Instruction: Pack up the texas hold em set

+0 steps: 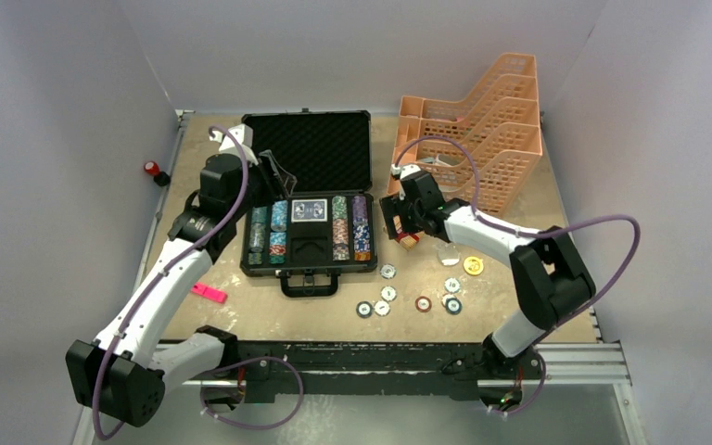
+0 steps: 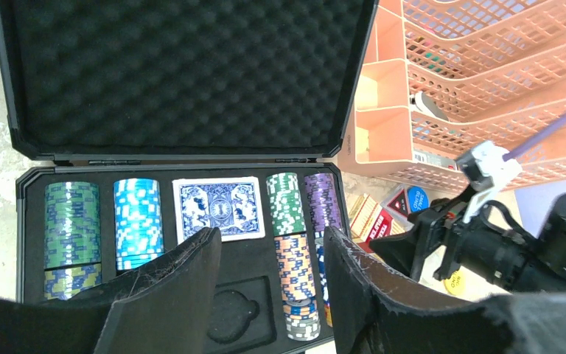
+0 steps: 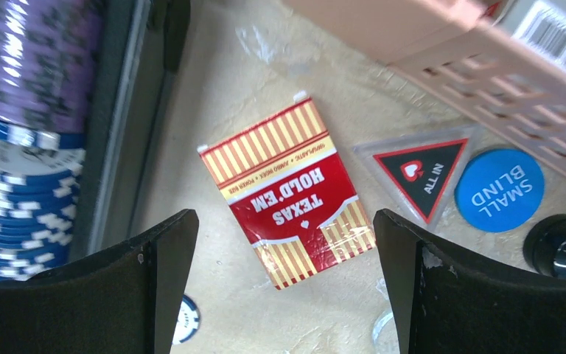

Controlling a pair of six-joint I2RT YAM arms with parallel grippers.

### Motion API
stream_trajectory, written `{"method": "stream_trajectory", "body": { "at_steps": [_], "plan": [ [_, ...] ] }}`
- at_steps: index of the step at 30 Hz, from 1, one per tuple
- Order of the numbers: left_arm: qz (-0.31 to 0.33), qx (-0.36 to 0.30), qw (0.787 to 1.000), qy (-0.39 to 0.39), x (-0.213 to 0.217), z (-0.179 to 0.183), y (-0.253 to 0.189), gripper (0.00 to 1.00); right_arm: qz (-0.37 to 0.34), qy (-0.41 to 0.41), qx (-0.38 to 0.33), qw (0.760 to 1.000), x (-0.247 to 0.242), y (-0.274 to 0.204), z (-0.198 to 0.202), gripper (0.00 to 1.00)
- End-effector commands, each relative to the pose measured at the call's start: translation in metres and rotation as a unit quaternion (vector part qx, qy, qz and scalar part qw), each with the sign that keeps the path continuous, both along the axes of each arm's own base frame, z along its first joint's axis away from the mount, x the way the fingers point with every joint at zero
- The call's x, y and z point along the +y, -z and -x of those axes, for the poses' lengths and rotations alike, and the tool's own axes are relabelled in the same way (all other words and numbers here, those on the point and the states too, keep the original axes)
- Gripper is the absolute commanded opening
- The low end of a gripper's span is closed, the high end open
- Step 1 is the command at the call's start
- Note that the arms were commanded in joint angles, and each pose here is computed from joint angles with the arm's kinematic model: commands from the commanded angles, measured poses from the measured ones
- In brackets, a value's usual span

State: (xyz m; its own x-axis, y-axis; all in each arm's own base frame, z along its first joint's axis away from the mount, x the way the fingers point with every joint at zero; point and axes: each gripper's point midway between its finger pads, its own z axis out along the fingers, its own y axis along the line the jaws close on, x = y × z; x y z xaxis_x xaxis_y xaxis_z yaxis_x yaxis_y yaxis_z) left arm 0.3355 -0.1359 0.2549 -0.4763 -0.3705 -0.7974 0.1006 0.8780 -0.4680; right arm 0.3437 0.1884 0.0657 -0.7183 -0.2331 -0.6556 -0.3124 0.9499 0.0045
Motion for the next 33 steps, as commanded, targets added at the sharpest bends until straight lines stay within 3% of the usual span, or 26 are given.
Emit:
{"method": "stream_trajectory", "body": {
  "at_steps": [1,8,12,19,23,26,33],
  "plan": [
    [0.006,-0.037,0.999,0.027,-0.009,-0.001,-0.009,0.53,0.029,-0.037,0.019,0.999,-0.001,0.005,0.000,0.92],
    [0.007,-0.021,0.999,0.035,-0.012,-0.003,-0.001,0.53,0.061,-0.039,0.023,0.997,-0.007,0.021,-0.014,0.91],
    [0.005,-0.021,0.999,0.032,-0.011,-0.003,0.000,0.53,0.046,-0.076,0.042,0.995,0.004,0.030,-0.008,0.90],
    [0.007,-0.018,0.999,0.027,-0.011,-0.007,0.003,0.54,0.043,-0.098,0.066,0.992,0.008,0.039,0.001,0.79],
    [0.004,-0.011,0.999,0.030,-0.013,-0.008,0.008,0.59,0.040,-0.097,0.063,0.992,0.009,0.036,0.001,0.64],
    [0.006,-0.004,1.000,0.029,-0.013,-0.009,0.013,0.61,0.026,-0.092,0.046,0.994,0.011,0.021,-0.001,0.56],
    [0.059,0.004,0.995,0.082,-0.040,-0.007,0.012,0.63,-0.026,-0.086,-0.059,0.994,0.012,-0.057,-0.004,0.54]
  ]
}}
